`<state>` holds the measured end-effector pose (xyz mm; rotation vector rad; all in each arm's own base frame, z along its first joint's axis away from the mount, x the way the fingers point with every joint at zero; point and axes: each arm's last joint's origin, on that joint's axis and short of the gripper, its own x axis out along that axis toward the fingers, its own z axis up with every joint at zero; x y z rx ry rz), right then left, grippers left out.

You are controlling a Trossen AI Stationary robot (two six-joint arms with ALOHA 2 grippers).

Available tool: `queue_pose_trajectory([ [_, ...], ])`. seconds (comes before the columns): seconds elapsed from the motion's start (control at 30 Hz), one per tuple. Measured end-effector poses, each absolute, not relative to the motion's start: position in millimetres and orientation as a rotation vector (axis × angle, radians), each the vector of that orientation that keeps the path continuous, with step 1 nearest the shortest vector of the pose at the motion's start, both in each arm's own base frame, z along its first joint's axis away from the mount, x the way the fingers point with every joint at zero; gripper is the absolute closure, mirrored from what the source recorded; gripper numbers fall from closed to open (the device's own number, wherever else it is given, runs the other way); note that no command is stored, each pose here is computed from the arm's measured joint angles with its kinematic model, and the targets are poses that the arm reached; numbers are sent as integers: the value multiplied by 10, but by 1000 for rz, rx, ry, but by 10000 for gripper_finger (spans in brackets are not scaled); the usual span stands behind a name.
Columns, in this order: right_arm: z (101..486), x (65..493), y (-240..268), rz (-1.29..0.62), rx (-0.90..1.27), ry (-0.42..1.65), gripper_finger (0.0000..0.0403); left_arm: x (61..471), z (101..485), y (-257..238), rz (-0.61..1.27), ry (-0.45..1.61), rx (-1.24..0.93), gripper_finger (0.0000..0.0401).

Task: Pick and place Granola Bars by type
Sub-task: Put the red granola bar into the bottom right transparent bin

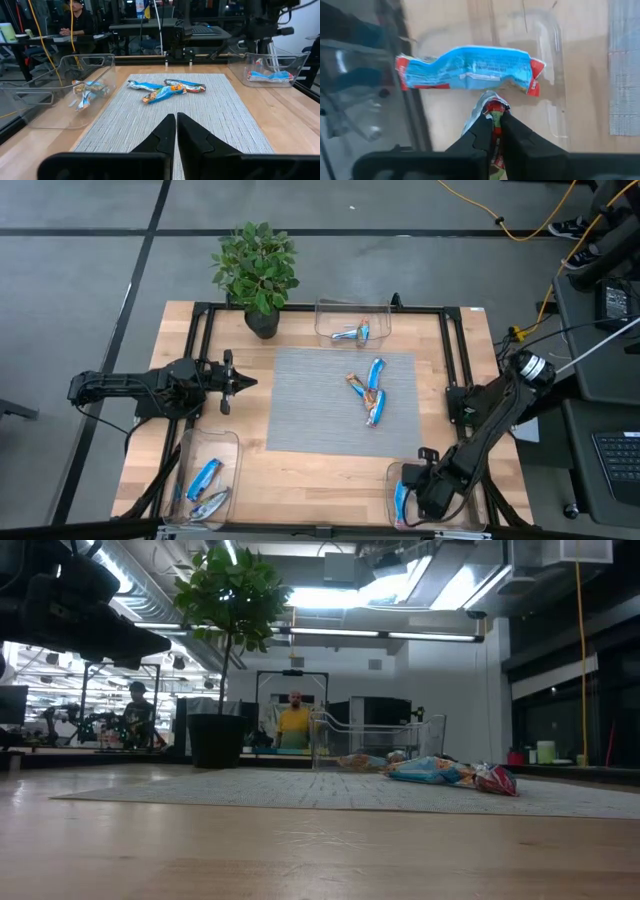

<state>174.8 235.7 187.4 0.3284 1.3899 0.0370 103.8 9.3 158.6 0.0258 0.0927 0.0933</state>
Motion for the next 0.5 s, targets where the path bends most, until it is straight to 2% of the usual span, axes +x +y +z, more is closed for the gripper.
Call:
queue_pose_trajectory([
  [0.17, 1757, 1749, 2400, 34, 315, 1448, 384, 1038, 1586, 94, 94, 93, 26, 390],
  [0.37, 1731, 1761, 2423, 45, 322, 1452, 349, 1038, 1586, 94, 94, 93, 26, 395],
  [0.5, 1732, 1763, 2426, 31, 345, 1451, 342, 1038, 1586, 93, 93, 93, 26, 391],
])
